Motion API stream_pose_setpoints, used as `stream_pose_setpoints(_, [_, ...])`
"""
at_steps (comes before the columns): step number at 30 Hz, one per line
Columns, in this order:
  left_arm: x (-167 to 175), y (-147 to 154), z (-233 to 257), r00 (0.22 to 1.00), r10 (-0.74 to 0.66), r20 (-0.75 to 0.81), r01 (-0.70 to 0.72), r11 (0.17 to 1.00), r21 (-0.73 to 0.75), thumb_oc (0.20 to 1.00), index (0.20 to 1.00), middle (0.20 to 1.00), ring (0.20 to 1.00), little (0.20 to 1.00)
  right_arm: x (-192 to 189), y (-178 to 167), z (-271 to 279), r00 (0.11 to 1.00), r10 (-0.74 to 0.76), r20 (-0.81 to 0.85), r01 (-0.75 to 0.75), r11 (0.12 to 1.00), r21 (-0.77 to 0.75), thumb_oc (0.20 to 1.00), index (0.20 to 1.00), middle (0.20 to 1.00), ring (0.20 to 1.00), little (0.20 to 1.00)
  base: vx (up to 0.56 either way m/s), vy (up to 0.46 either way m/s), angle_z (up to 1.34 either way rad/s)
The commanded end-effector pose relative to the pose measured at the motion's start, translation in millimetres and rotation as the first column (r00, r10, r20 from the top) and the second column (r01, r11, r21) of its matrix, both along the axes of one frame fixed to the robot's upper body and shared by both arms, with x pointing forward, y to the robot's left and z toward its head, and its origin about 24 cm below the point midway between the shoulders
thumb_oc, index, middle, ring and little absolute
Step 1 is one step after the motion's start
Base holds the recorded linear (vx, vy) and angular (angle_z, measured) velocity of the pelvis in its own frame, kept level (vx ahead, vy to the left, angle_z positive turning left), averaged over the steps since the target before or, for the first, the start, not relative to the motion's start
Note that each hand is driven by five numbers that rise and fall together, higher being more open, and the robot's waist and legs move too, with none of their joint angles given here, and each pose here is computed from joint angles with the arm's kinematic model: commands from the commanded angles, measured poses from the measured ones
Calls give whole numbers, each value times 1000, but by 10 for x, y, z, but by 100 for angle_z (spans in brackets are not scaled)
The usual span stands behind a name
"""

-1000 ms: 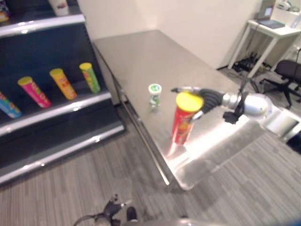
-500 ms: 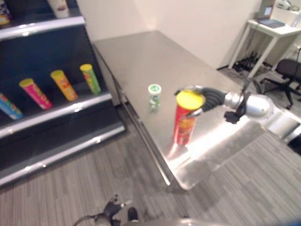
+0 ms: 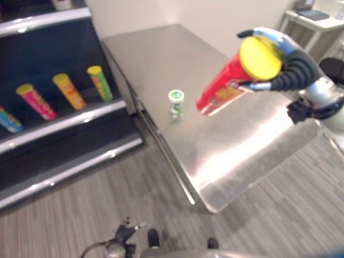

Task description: Put the goods on the table back onto the shelves and tidy them up.

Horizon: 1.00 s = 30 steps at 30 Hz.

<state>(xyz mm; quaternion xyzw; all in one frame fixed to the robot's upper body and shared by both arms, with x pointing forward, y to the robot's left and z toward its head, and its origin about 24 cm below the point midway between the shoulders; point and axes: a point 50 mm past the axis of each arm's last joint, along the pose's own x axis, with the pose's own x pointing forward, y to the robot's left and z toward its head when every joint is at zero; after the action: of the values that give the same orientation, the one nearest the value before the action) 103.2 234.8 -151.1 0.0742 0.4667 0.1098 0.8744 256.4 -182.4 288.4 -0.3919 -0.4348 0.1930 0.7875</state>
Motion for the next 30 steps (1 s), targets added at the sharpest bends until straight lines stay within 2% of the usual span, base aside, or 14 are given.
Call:
stream_pose_setpoints(1, [96, 264, 112, 996, 58, 69, -61, 997, 53, 1000, 1000, 1000, 1000, 1000, -171, -69, 174, 996, 36, 80, -41, 997, 62, 200, 200, 200, 200, 200, -249, -177, 67])
stream_pose_setpoints(7, [-37, 260, 80, 997, 63, 42, -65, 997, 47, 1000, 1000, 1000, 1000, 1000, -121, -144, 74, 997, -56, 62, 56, 998, 5, 200, 200, 200, 200, 200, -166, 26, 86])
stream_pose_setpoints(13, [64, 323, 149, 994, 50, 95, -58, 995, 85, 1000, 1000, 1000, 1000, 1000, -80, -120, 157, 992, -79, 102, 84, 996, -41, 200, 200, 200, 200, 200, -184, 294, 35])
stream_pose_setpoints(17, [73, 392, 188, 995, 14, 100, -26, 992, 122, 1000, 1000, 1000, 1000, 1000, -61, -147, 89, 994, -86, 67, 89, 995, -45, 200, 200, 200, 200, 200, -117, 673, -25])
stream_pose_setpoints(19, [140, 412, 223, 993, -34, 109, 18, 990, 139, 1000, 1000, 1000, 1000, 1000, -54, -150, 51, 995, -84, 51, 86, 995, -44, 200, 200, 200, 200, 200, -118, 626, -18])
stream_pose_setpoints(22, [364, 605, 375, 986, -96, 140, 65, 975, 212, 1000, 1000, 1000, 1000, 1000, 11, -86, 38, 995, -83, 57, 86, 995, -49, 200, 200, 200, 200, 200, -315, 626, 29])
stream_pose_setpoints(24, [438, 642, 448, 977, -140, 164, 100, 967, 233, 1000, 1000, 1000, 1000, 1000, 17, -13, 60, 996, -63, 65, 65, 997, -41, 200, 200, 200, 200, 200, -310, 478, 22])
stream_pose_setpoints(27, [502, 762, 553, 969, -162, 185, 108, 957, 270, 1000, 1000, 1000, 1000, 1000, 40, -88, 212, 983, -127, 134, 136, 989, -54, 200, 200, 200, 200, 200, -208, 367, 37])
stream_pose_setpoints(30, [468, 748, 522, 973, -163, 164, 117, 958, 260, 1000, 1000, 1000, 1000, 1000, 43, -63, 308, 981, -117, 155, 130, 988, -80, 200, 200, 200, 200, 200, -231, 467, 14])
